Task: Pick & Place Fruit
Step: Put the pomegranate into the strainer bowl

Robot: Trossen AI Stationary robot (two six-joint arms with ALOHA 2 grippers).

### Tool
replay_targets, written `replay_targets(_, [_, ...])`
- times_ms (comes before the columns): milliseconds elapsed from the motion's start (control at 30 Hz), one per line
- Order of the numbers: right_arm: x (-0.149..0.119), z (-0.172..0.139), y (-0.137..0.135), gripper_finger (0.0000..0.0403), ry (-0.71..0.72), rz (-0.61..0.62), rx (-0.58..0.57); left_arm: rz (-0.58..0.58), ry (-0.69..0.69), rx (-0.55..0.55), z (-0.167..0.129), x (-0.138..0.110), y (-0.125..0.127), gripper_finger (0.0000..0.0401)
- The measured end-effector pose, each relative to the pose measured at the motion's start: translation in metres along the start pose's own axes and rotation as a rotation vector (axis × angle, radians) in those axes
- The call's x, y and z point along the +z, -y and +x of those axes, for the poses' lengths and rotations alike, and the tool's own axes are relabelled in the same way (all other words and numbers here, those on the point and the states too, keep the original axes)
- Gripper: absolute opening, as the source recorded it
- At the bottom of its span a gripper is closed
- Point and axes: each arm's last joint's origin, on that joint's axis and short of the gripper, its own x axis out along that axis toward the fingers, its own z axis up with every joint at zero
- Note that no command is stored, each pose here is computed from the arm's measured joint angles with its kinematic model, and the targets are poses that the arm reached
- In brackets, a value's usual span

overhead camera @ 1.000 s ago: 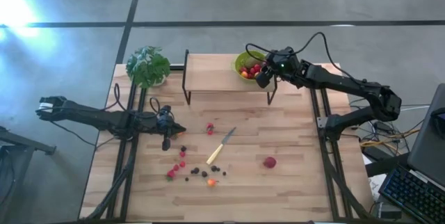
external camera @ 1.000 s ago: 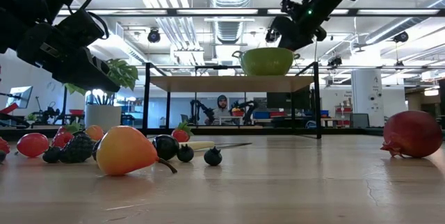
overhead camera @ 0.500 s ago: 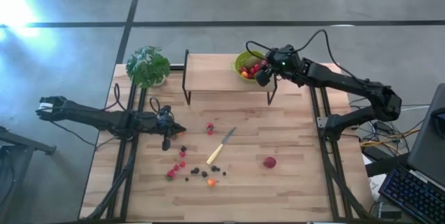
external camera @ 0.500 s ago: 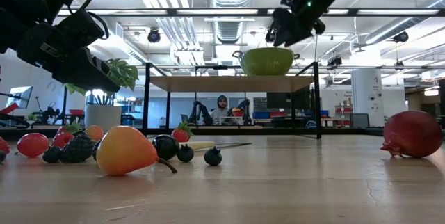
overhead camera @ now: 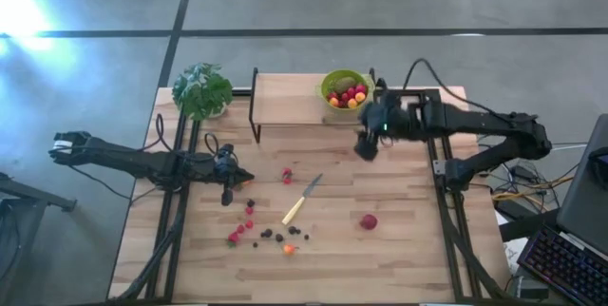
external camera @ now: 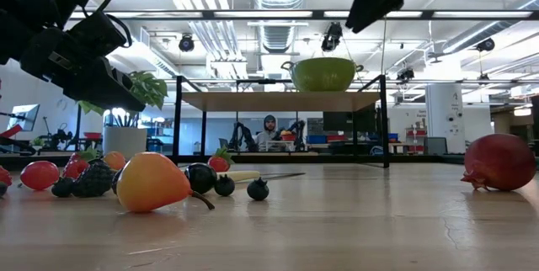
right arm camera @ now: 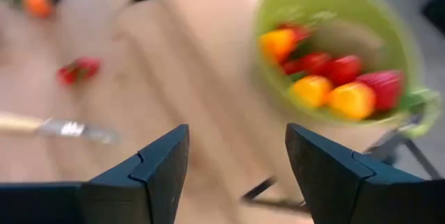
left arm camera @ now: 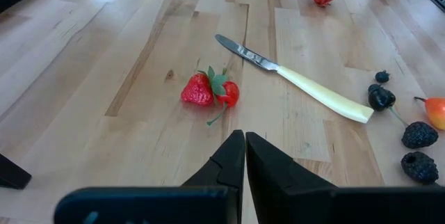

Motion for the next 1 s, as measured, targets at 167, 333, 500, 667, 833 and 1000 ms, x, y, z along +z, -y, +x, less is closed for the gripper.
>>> replay_targets(167, [-0.021,-0.013,-0.042,0.0226,-0.017,-0.05,0.105,0.0,0.0,0.0,0.0,0.0,0.0,0.002])
replay_targets(333, [-0.043,-0.028,-0.075,0.024,-0.029,-0.082,0.205,0.0,0.0,0.0,0.0,0.0,0.0,0.002])
replay_targets(500, [-0.069,-0.044,-0.101,0.027,-0.053,-0.097,0.287,0.0,0.0,0.0,0.0,0.0,0.0,0.002])
replay_targets(667, [-0.101,-0.051,-0.125,0.0305,-0.113,-0.092,0.329,0.0,0.0,0.0,0.0,0.0,0.0,0.002])
replay_targets(833, [-0.133,-0.05,-0.146,0.0328,-0.18,-0.097,0.327,0.0,0.0,0.0,0.0,0.0,0.0,0.002])
replay_targets(1000, [-0.16,-0.04,-0.164,0.0341,-0.24,-0.126,0.278,0.0,0.0,0.0,0.0,0.0,0.0,0.002])
